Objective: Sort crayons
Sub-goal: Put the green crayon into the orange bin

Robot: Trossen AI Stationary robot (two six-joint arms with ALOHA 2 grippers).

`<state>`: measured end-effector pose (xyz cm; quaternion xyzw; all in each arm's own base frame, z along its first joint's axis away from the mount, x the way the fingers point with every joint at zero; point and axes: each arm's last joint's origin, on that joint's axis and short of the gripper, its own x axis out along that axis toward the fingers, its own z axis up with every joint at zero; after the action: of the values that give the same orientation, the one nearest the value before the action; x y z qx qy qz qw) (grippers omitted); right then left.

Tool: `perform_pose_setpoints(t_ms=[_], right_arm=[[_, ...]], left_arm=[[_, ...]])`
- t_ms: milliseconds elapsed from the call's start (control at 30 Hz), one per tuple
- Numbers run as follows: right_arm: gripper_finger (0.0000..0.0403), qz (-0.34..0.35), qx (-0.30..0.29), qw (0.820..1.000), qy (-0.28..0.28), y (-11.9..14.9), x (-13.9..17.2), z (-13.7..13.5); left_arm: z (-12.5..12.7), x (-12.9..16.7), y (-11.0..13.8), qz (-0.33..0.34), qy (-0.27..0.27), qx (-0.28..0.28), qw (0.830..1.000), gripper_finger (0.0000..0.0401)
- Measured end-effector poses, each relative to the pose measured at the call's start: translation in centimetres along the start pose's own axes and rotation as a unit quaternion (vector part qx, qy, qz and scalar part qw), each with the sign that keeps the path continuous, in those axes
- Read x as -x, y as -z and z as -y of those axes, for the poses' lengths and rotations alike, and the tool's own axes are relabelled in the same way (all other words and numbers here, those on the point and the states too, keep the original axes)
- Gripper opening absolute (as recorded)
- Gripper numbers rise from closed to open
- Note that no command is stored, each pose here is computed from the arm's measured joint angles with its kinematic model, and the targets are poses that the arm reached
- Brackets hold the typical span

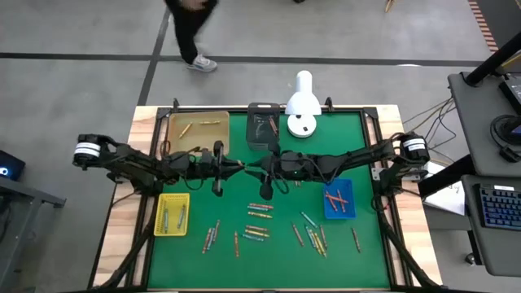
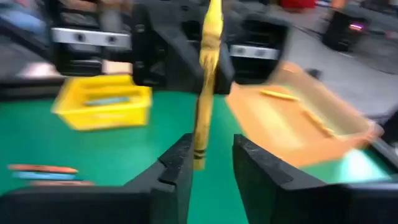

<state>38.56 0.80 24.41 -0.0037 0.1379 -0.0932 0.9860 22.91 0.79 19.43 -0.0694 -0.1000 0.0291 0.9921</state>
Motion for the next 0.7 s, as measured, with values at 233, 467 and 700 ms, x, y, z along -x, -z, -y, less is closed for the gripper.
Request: perform_pose_setpoints(t_ms=[233,467,700], right_arm=[[0.0138,-0.067,0.027,0.995,0.066,-2.4,0.1,0.3],[0.0146,-0.070,0.034,0.995,0.066,-3.6,0.2,0.3],[0.0139,-0.067,0.039,0.995,0.066,-3.9,0.3,0.3]], left_arm=[[-2.6,2.5,-1.8,-0.142,-0.212,0.008,0.967,0.0001],[-5.0,6.0,-4.7,-0.273,-0.498,-0.015,0.823,0.0001],[-7.8,5.8,-6.2,-0.339,-0.528,0.026,0.778,0.0001]])
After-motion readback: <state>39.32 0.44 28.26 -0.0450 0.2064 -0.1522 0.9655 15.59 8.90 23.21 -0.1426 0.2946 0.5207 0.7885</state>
